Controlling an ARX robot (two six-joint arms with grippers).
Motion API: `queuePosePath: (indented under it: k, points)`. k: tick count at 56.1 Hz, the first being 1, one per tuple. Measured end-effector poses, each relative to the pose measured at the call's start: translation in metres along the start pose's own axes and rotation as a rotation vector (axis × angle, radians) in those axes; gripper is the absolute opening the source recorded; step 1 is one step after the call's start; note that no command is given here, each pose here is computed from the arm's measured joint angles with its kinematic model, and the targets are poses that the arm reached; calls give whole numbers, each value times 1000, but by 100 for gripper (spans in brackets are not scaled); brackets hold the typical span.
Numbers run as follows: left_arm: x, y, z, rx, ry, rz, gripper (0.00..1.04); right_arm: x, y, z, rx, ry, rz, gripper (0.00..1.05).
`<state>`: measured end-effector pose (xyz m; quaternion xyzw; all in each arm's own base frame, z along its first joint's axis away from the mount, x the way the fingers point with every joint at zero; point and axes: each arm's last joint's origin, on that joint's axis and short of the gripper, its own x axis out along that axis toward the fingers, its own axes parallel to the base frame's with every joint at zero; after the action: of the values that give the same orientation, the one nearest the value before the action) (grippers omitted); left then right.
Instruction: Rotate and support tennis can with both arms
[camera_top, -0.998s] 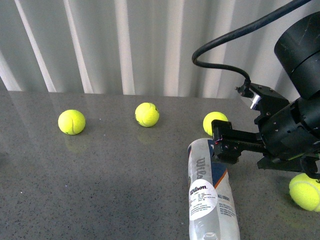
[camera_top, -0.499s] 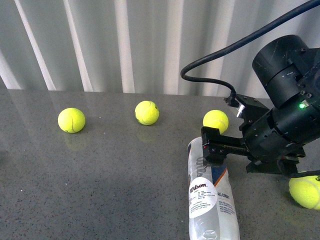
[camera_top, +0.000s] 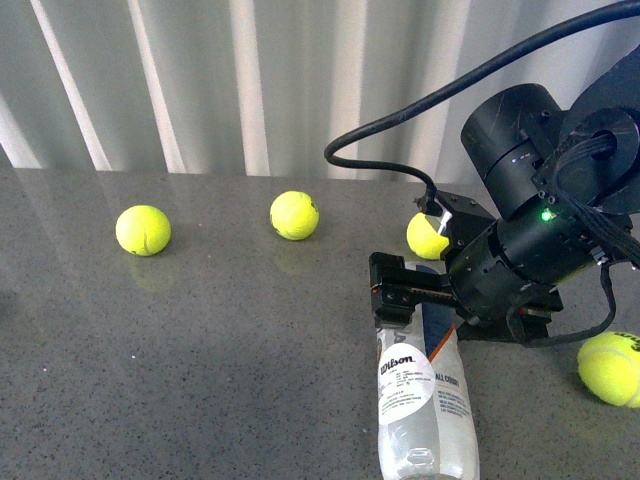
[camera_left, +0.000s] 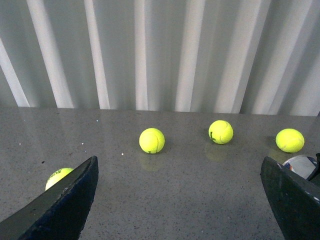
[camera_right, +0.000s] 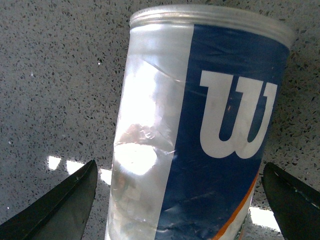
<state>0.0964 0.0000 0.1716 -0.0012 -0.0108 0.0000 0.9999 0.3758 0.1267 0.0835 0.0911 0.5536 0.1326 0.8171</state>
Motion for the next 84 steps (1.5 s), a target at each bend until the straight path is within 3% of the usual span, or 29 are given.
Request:
queuePosePath:
  k: [6, 25, 48, 59, 71, 84]
  points:
    - [0, 0, 0, 0, 0, 0, 98, 1, 0, -2, -4, -7, -9, 97]
    - [0, 0, 0, 0, 0, 0, 98, 2, -1, -4, -5, -9, -23, 55]
    - [0, 0, 0, 0, 0, 0, 98, -3, 1, -1, -19, -29, -31, 22]
    - [0, 0, 0, 0, 0, 0, 98, -18, 7, 3, -48, -54, -27, 12]
    - [0, 0, 0, 0, 0, 0, 98, -30, 15, 10, -89, -90, -36, 9]
    - [0, 0, 0, 0, 0, 0, 98, -44, 27, 11, -347, -228, -208, 6]
